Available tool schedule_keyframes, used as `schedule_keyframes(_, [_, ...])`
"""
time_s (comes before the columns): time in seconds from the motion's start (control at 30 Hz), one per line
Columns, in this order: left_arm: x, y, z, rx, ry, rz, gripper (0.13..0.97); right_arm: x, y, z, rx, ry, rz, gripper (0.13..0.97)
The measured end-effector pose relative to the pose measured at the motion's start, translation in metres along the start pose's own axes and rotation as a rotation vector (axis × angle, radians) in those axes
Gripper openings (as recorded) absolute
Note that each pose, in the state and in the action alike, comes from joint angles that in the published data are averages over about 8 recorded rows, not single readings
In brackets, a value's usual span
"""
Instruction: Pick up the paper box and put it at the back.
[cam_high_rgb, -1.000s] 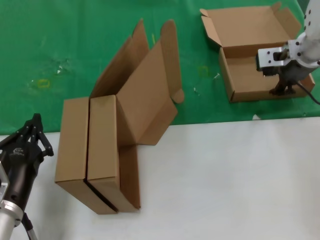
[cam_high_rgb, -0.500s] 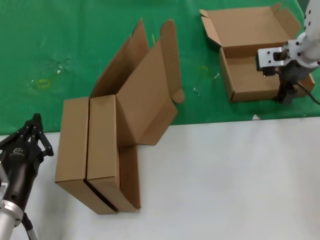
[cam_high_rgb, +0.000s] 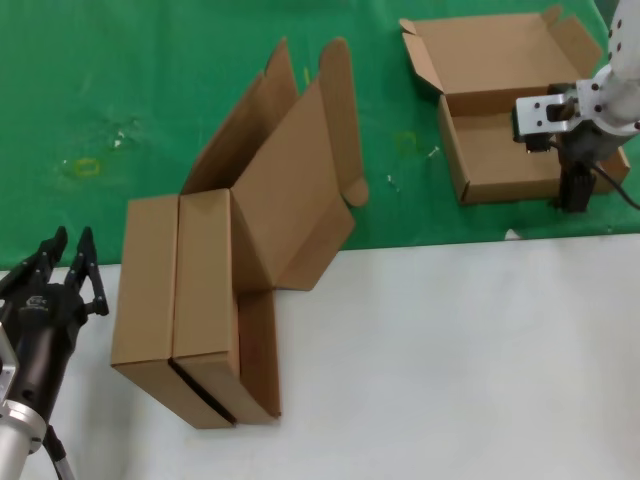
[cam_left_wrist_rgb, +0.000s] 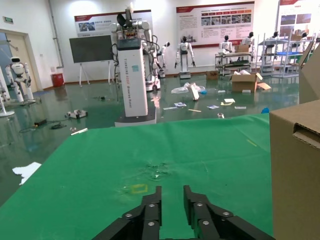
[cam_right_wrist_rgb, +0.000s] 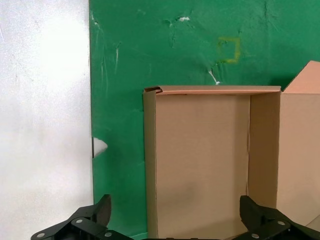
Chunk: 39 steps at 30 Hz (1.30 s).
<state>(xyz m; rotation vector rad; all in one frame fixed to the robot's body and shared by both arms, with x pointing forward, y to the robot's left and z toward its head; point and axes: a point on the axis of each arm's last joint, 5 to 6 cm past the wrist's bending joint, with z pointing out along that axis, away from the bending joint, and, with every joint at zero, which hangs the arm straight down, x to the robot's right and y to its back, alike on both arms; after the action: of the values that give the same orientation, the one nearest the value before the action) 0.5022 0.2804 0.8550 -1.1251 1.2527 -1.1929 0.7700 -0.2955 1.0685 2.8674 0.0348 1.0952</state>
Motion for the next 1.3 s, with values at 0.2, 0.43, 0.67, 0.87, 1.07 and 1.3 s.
schedule_keyframes(0.2, [0.0,0.0,0.0,0.0,0.0,0.0,0.245,0.0,0.0,0.0,0.0,0.0,0.0,0.892])
schedule_keyframes(0.43, [0.0,0.0,0.0,0.0,0.0,0.0,0.363,0.0,0.0,0.0,0.0,0.0,0.0,0.952])
schedule_keyframes(0.67, [0.0,0.0,0.0,0.0,0.0,0.0,0.43,-0.001,-0.001,0.002,0.007,0.003,0.002,0.964])
schedule_keyframes(0.87, [0.0,0.0,0.0,0.0,0.0,0.0,0.597,-0.014,-0.015,0.016,0.073,0.027,0.023,0.966])
schedule_keyframes(1.07, [0.0,0.0,0.0,0.0,0.0,0.0,0.717,-0.037,-0.037,0.038,0.184,0.068,0.075,0.966])
schedule_keyframes(1.3, [0.0,0.0,0.0,0.0,0.0,0.0,0.839,-0.07,-0.061,0.058,0.323,0.122,0.17,0.966])
